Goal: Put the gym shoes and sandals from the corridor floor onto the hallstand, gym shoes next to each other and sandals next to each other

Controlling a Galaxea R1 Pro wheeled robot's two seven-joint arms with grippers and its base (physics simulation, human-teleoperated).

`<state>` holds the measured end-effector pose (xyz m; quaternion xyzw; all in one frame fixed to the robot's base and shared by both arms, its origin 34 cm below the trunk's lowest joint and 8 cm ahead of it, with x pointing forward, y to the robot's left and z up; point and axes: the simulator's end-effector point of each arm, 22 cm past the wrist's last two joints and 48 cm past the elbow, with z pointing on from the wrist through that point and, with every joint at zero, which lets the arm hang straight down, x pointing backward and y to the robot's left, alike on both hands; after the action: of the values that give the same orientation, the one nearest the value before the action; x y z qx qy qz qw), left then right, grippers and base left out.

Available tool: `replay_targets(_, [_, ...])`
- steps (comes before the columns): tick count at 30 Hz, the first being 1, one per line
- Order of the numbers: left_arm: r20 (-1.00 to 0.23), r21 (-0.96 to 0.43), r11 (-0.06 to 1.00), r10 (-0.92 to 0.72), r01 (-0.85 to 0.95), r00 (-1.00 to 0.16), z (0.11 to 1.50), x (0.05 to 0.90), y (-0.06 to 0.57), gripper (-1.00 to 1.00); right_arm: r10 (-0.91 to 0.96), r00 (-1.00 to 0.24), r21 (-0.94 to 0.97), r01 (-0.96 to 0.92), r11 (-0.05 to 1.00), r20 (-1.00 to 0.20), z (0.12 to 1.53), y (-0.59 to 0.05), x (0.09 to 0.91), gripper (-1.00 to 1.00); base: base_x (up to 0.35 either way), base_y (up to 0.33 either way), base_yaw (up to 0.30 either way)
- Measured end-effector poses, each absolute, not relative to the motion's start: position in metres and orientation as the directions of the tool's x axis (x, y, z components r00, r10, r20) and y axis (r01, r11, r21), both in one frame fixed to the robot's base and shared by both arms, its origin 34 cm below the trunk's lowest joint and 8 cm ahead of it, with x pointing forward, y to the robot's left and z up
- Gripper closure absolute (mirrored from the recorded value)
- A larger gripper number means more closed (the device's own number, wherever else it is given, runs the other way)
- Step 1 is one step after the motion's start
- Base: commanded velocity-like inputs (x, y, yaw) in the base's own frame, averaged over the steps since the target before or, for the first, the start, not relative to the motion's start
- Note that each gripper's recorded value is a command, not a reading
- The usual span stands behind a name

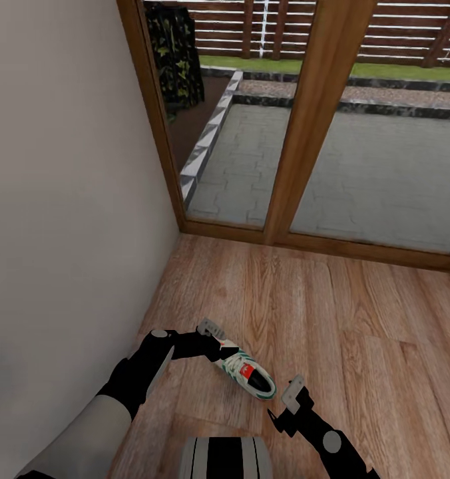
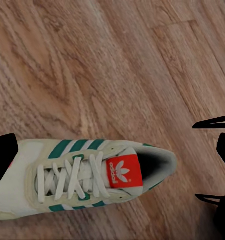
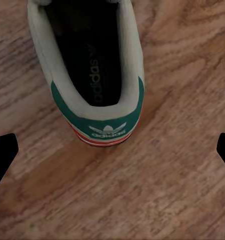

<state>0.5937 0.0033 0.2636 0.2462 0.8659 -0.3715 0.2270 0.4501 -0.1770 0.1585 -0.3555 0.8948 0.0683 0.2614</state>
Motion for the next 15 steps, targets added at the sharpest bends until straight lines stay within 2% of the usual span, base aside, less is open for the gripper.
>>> replay_targets(6, [-0.576,-0.533,0.602,0.257,0.595,-0.776,0.2639,0.5936,0.0031,-1.00,-0.601,-0.610,-0.064,-0.672,0.738,-0.516,0.1586,-0.1770,0.4501,-1.00,0.031,0.001,0.000])
replay_targets(15, [-0.577,-0.533,0.602,0.256,0.595,-0.775,0.2641,0.5940,0.0033,-1.00,-0.601,-0.610,-0.064,-0.672,0.738,-0.516,0.1586,-0.1769,0.4501,-1.00,0.134,0.078,0.000])
